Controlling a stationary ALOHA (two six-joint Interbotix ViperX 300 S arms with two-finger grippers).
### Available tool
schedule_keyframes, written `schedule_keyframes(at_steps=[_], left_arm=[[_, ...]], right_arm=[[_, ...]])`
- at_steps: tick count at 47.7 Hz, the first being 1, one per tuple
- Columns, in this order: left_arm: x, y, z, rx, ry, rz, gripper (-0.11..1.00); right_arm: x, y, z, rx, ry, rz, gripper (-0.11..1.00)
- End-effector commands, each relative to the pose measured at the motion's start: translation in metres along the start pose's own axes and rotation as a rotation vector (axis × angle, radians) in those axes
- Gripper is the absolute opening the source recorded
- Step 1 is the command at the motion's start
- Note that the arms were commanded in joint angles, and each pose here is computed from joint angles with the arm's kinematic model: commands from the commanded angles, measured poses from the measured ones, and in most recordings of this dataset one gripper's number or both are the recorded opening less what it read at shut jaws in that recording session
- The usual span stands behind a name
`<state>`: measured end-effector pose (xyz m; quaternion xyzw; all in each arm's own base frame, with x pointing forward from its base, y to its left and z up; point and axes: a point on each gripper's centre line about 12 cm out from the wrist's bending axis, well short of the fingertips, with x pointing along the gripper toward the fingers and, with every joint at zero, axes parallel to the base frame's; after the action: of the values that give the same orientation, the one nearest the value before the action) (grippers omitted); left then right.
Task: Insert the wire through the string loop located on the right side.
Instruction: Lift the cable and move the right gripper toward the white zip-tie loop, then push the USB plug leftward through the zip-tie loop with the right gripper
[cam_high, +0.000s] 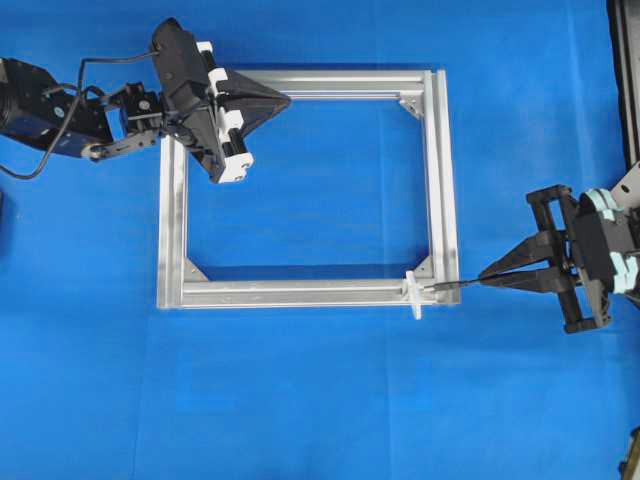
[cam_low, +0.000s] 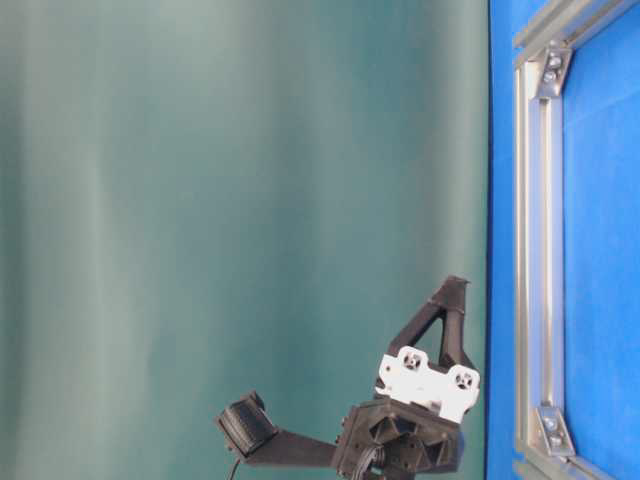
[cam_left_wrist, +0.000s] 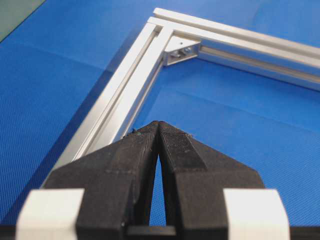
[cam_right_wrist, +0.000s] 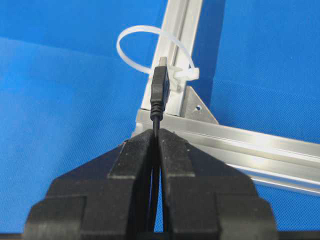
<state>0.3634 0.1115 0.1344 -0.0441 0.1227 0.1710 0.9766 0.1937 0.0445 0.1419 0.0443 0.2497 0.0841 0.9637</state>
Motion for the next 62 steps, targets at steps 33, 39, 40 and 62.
schedule_keyframes(at_steps=[33,39,40,62], left_arm=[[-0.002,-0.001,0.014,0.000,-0.041,-0.004,0.00],[-0.002,-0.001,0.014,0.000,-0.041,-0.004,0.00],[-0.002,-0.001,0.014,0.000,-0.041,-0.004,0.00],[-0.002,-0.001,0.014,0.000,-0.041,-0.004,0.00]], right_arm=[[0.001,0.001,0.006,-0.002,-0.026,0.002,-0.03],[0.001,0.001,0.006,-0.001,-0.028,0.001,-0.03],[0.001,0.001,0.007,-0.002,-0.029,0.002,-0.03],[0.014,0.000,0.009,-0.001,-0.042,-0.004,-0.03]])
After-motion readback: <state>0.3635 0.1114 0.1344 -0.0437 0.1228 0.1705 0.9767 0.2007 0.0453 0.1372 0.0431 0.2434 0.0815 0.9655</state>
